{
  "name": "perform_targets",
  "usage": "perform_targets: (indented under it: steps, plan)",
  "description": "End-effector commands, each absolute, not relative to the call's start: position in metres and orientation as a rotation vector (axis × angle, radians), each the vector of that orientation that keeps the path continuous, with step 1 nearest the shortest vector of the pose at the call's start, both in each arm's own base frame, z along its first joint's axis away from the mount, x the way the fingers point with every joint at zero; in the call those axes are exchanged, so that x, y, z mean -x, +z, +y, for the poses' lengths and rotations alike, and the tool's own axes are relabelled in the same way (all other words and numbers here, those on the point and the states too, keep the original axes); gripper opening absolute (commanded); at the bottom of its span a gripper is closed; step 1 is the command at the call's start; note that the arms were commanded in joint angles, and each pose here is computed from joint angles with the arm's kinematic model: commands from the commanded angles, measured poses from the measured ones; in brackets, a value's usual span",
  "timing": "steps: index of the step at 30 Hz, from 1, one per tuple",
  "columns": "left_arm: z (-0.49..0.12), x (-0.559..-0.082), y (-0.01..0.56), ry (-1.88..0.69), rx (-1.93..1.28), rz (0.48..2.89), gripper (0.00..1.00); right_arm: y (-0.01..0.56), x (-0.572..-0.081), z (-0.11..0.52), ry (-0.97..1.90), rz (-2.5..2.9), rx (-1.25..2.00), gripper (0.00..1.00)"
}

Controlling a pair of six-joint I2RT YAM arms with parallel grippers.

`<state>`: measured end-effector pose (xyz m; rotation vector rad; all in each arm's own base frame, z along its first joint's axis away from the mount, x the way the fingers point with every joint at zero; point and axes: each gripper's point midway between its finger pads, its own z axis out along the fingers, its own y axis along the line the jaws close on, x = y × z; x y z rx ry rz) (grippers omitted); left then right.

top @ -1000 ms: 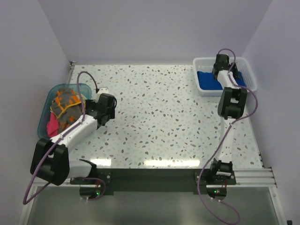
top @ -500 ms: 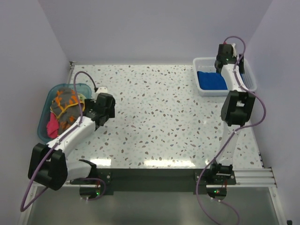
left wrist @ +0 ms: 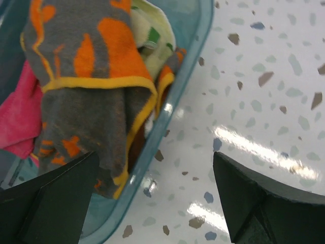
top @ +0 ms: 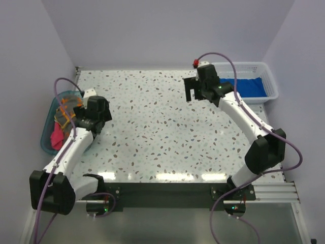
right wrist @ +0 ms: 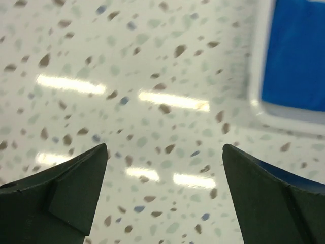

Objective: Fold and stack the towels

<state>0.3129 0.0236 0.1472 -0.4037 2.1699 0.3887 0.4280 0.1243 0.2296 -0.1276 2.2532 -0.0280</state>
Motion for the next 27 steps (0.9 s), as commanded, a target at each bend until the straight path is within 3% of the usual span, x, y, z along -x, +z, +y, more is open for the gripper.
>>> perform_targets:
  steps: [1,9,17,20,23,24,26,27]
  plan:
    - [0.057,-0.32,0.176,0.384,0.619,2.071,1.0,0.219,-0.377,0.189,0.279,2.305,0.248,0.99]
    - [0.127,-0.331,0.146,0.305,0.921,2.072,0.98,0.181,-0.297,0.238,0.485,2.359,0.452,0.98]
    - [0.151,-0.371,0.139,0.128,1.088,1.98,0.95,0.169,-0.271,0.233,0.503,2.392,0.517,0.98]
    - [0.145,-0.375,0.127,0.083,1.108,2.009,0.87,0.17,-0.269,0.225,0.468,2.39,0.519,0.98]
    - [0.141,-0.371,0.126,0.068,1.105,2.013,0.62,0.168,-0.266,0.22,0.448,2.396,0.52,0.99]
    - [0.141,-0.368,0.126,0.07,1.103,2.01,0.46,0.168,-0.265,0.22,0.449,2.399,0.521,0.99]
    - [0.14,-0.364,0.14,0.069,1.082,1.976,0.32,0.164,-0.262,0.219,0.455,2.408,0.524,0.98]
    - [0.14,-0.362,0.143,0.071,1.074,1.971,0.2,0.163,-0.262,0.219,0.454,2.411,0.525,0.99]
